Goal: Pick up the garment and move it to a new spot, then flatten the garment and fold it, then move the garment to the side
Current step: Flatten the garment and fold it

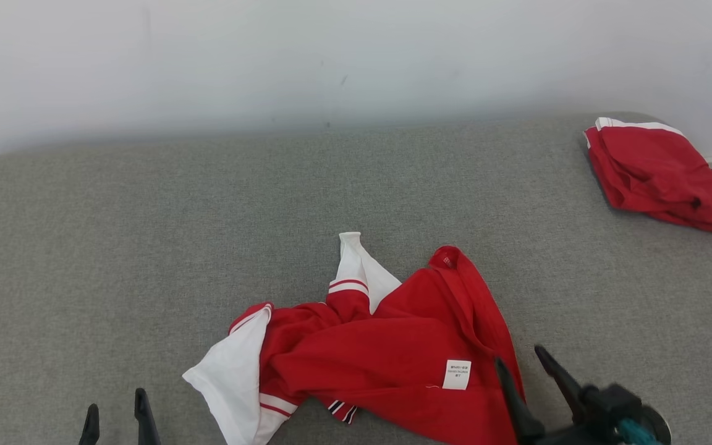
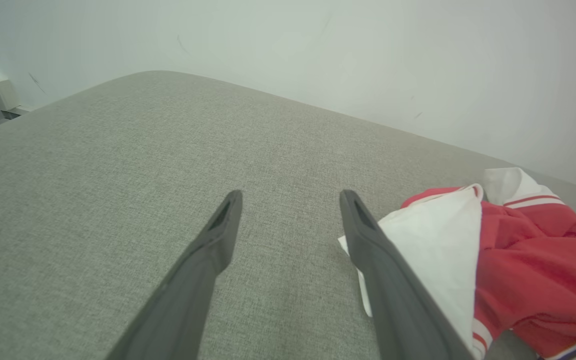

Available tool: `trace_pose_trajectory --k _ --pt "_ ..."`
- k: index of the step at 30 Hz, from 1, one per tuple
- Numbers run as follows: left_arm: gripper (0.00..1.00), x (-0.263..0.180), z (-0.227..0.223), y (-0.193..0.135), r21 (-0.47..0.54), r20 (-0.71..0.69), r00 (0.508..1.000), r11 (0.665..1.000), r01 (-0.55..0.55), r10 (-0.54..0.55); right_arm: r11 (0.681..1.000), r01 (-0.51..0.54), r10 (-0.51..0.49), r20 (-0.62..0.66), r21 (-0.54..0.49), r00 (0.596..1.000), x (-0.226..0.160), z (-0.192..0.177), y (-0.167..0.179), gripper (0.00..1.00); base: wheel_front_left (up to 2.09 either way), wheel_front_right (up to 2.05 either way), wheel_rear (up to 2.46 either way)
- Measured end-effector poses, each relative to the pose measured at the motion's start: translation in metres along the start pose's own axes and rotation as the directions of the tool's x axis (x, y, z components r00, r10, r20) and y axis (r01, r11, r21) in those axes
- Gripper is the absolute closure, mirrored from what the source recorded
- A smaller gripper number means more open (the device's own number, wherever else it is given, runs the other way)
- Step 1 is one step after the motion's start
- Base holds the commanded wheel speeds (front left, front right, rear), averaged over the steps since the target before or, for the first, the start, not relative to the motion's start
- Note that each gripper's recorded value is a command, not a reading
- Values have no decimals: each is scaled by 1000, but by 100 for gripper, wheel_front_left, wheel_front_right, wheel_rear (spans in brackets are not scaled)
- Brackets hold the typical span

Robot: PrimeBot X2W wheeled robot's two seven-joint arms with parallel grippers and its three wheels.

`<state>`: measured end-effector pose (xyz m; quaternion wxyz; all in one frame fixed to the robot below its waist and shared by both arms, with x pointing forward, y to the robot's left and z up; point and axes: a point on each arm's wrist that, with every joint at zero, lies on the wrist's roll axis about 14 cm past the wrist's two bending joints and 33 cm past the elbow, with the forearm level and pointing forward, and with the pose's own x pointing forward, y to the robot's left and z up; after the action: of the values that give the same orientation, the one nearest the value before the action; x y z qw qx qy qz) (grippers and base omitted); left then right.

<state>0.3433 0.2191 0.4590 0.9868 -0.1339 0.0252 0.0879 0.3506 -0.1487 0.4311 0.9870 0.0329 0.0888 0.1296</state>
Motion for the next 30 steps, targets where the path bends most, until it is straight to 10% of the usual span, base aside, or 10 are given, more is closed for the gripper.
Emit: trace_pose_trajectory --k 10,21,23,30 --pt "0 1 -1 -2 3 -2 1000 1000 5 -5 990 -62 68 47 -125 997 68 45 0 0 0 0 0" --pt "0 -7 0 15 -4 -2 999 999 -48 48 984 -121 74 -311 -135 947 118 2 13 0 0 0 0" --pt "0 -9 1 19 -5 2 998 998 -60 60 981 -138 83 -346 -138 935 118 -4 19 100 0 0 0" --pt "0 -12 3 21 -8 10 998 998 -68 68 977 -119 94 -145 -178 985 141 56 10 100 0 0 0"
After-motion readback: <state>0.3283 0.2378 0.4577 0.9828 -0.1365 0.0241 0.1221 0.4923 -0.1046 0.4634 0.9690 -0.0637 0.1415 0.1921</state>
